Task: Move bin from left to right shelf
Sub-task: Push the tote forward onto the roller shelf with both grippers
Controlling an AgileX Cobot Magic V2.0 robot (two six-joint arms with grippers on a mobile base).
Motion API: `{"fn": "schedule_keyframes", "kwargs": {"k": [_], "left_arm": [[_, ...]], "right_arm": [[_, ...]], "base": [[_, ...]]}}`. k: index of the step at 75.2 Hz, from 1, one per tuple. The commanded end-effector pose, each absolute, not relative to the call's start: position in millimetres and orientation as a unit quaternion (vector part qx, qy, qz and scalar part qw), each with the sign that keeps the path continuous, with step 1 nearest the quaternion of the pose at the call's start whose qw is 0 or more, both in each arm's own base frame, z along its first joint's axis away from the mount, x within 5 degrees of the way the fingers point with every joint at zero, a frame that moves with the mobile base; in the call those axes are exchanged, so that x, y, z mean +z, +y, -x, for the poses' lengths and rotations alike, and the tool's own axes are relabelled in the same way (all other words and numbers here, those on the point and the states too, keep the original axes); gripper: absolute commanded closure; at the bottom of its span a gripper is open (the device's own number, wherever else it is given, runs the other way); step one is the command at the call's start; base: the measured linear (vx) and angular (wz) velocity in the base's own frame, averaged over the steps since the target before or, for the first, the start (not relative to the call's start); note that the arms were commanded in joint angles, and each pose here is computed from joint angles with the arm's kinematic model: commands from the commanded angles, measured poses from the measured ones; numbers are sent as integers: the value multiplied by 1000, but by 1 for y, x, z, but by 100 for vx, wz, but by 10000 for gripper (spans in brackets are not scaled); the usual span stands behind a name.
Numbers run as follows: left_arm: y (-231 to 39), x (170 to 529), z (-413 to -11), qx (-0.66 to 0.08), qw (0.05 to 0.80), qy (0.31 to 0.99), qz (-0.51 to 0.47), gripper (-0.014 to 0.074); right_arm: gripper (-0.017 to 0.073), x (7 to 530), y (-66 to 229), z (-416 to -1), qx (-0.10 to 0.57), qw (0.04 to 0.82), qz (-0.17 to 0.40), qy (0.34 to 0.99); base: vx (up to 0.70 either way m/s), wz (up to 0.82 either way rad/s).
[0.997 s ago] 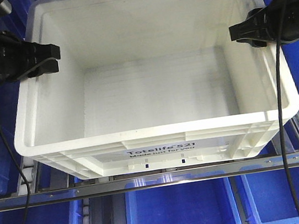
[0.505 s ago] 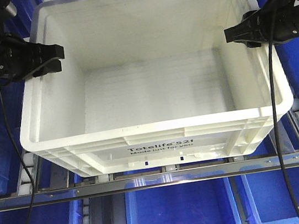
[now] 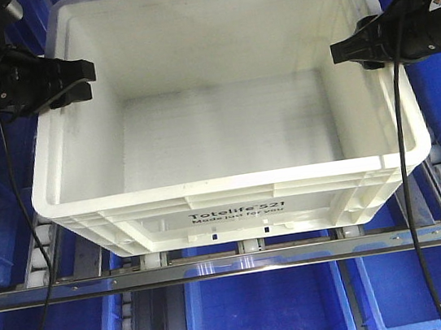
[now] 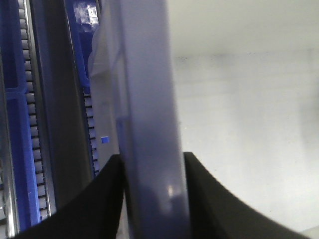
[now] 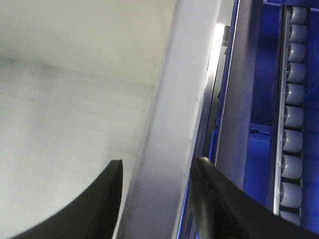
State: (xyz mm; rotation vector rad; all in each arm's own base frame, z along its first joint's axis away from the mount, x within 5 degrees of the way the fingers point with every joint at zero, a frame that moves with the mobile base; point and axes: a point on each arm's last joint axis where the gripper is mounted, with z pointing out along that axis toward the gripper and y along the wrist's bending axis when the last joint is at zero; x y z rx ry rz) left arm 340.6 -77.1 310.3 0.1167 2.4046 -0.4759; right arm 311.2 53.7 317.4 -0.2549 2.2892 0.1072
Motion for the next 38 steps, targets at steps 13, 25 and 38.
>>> {"fn": "schedule_keyframes", "kwargs": {"k": [13, 25, 38], "left_arm": [[-79, 350, -337, -190, 427, 883, -53, 591], [-79, 350, -338, -190, 430, 881, -52, 591], [-78, 351, -338, -189, 434, 880, -51, 589]], "right_arm": [[564, 344, 51, -318, 31, 483, 100, 870], [564, 344, 51, -318, 30, 482, 99, 870], [563, 344, 51, -319, 30, 483, 99, 869]], "base": [[0, 0], [0, 0], [0, 0]]}}
